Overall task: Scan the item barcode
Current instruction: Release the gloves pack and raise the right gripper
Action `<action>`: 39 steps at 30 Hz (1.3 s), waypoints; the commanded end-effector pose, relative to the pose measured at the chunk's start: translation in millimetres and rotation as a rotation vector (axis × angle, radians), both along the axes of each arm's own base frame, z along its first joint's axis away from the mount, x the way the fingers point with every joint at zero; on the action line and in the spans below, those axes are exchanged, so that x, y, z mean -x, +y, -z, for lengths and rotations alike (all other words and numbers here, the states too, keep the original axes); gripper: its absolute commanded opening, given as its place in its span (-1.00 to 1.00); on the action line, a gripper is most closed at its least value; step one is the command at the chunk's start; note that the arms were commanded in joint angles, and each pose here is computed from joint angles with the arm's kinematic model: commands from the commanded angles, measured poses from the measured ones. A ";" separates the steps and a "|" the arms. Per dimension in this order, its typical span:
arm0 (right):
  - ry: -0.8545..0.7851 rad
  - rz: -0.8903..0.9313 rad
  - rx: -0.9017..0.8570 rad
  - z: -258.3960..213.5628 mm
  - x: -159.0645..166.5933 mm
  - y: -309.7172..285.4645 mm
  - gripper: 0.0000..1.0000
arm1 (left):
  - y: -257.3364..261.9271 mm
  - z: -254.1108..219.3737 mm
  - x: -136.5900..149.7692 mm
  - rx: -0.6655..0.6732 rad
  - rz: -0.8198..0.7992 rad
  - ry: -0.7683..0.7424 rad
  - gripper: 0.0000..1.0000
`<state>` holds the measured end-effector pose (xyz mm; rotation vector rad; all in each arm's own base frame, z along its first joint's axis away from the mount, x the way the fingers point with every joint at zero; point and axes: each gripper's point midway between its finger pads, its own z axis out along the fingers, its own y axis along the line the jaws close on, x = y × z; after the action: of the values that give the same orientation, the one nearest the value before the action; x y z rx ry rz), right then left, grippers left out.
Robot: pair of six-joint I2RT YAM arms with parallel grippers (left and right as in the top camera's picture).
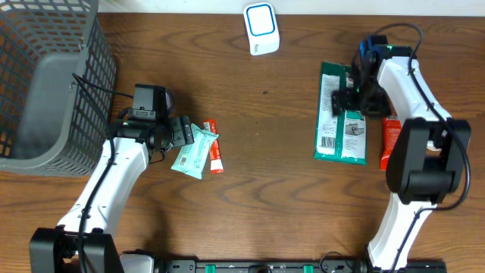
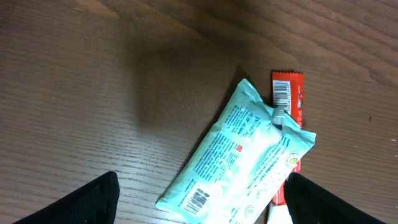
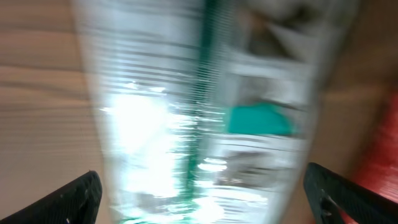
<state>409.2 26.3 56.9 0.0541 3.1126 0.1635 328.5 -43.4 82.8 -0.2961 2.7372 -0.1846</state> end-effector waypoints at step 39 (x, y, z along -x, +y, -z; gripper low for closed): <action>0.001 0.185 -0.121 77.7 24.7 7.4 -0.09 | 2.3 -0.6 -1.8 -0.009 -0.005 -0.002 0.71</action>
<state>393.8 -19.0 -3.0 0.4746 3.0055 0.0038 328.3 -43.4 82.8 -0.2962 2.7380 -0.1844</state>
